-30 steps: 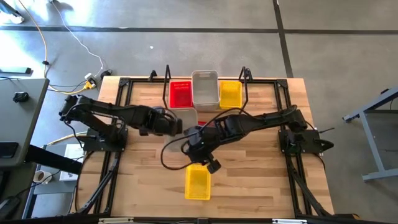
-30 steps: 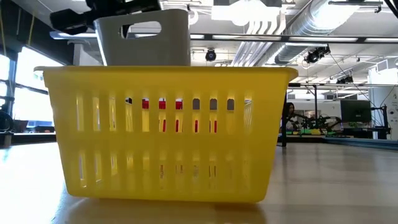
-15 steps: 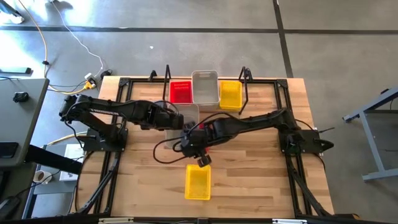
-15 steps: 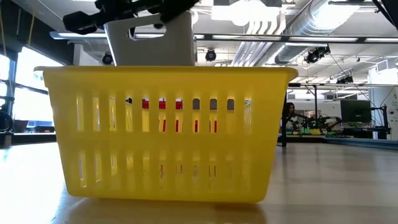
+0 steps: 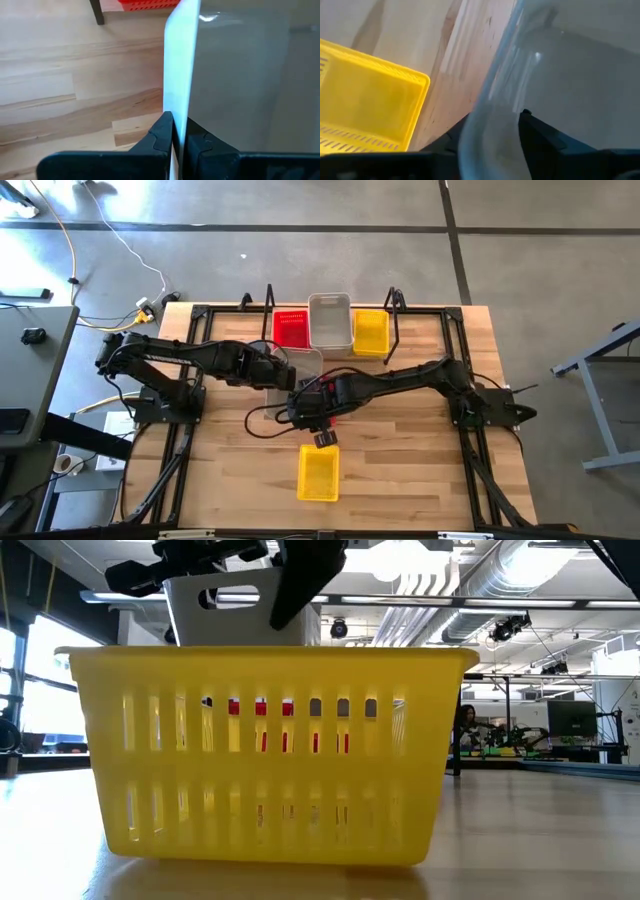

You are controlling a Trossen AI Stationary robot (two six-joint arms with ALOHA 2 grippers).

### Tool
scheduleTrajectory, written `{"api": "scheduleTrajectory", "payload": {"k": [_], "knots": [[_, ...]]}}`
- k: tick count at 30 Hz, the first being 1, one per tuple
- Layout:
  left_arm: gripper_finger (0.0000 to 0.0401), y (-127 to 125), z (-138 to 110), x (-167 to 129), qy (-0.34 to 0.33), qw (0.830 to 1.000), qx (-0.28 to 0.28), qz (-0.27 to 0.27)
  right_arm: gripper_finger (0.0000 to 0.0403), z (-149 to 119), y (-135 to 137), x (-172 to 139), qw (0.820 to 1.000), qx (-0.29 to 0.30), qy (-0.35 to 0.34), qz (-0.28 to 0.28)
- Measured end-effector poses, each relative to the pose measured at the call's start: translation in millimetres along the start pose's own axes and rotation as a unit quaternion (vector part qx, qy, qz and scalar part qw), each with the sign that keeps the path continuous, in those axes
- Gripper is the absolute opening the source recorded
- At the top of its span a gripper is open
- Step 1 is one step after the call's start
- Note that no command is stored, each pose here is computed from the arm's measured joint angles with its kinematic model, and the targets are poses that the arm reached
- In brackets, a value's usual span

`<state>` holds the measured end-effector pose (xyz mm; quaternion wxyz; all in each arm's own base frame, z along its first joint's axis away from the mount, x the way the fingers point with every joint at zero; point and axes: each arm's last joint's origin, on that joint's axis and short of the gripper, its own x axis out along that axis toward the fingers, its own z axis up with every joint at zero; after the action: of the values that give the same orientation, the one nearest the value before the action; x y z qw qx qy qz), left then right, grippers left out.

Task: Stack baskets on shelf by color
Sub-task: Stack the gray bin on the top of the other gray bins on the shelf

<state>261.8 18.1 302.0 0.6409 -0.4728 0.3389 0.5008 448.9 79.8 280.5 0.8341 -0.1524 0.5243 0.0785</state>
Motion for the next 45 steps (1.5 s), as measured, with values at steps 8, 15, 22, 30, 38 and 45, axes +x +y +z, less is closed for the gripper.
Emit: {"api": "scheduleTrajectory", "payload": {"k": [8, 15, 22, 30, 38, 45], "knots": [[0.0006, -1, 0, 0, -0.002, 1.0, 0.012, -0.006, 0.0012, 1, 3, -1, 1.0, 0.003, -0.005, 0.019], [0.0045, -4, 0, 0, 0.006, 0.998, 0.063, -0.021, 0.0005, 2, 7, -2, 0.999, 0.009, -0.01, 0.032], [0.0105, -6, 2, 0, 0.009, 0.992, 0.12, -0.033, 0.0002, 2, 8, -1, 0.998, 0.042, -0.009, 0.042], [0.0146, -10, 14, -6, 0.026, 0.979, 0.195, -0.054, 0.0, 2, 8, -2, 0.997, 0.061, -0.006, 0.039], [0.0153, -12, 28, -18, 0.026, 0.961, 0.265, -0.071, 0.0001, 0, 13, -3, 0.997, 0.069, 0.008, 0.044], [0.0153, -10, 32, -17, 0.034, 0.942, 0.325, -0.071, 0.0001, 0, 27, -5, 0.996, 0.077, 0.014, 0.036]]}}
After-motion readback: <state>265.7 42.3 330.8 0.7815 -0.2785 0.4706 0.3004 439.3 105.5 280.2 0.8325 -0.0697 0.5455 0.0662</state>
